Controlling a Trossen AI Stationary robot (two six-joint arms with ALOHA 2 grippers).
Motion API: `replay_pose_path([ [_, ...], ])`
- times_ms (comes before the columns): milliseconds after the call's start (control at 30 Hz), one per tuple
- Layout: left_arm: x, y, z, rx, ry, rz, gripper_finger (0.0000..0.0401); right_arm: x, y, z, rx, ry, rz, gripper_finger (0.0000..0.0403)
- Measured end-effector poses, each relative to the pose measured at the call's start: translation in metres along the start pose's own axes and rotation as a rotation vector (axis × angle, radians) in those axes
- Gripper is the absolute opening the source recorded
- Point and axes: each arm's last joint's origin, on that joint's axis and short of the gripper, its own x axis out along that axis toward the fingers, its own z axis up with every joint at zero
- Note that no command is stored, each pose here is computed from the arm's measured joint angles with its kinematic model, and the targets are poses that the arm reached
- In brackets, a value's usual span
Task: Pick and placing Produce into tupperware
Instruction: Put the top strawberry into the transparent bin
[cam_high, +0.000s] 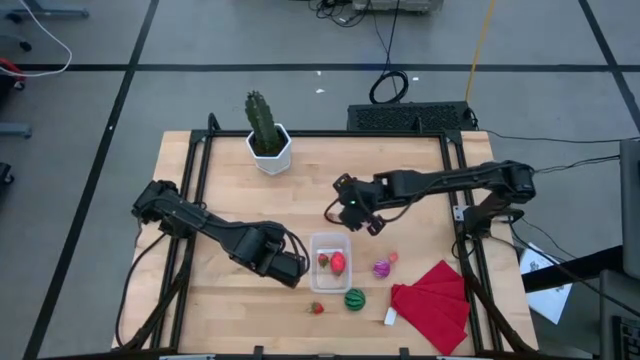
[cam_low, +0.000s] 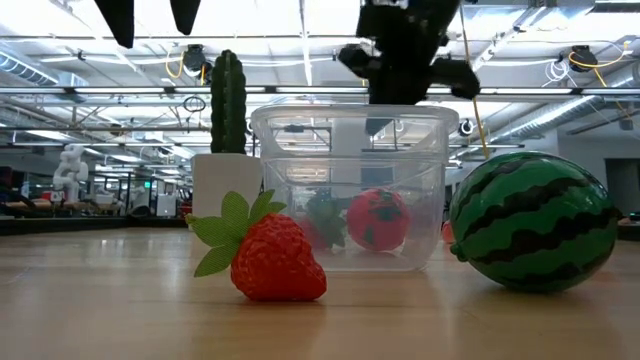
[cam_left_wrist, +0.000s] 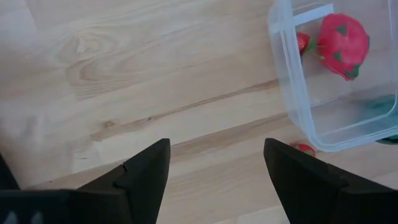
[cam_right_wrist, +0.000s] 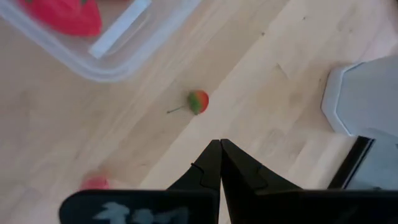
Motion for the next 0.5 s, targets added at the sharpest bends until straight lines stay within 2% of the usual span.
replay_pose_path([
  [267,0.0,0.0,0.0,0.015,0.0,0.0,0.0263,0.031,-0.003,0.008,-0.06,0.06,0.07,0.0],
  [500,0.0,0.0,0.0,0.03,0.001,0.0,0.0259,0.036,-0.002,0.006,-0.073,0.082,0.094,0.0],
])
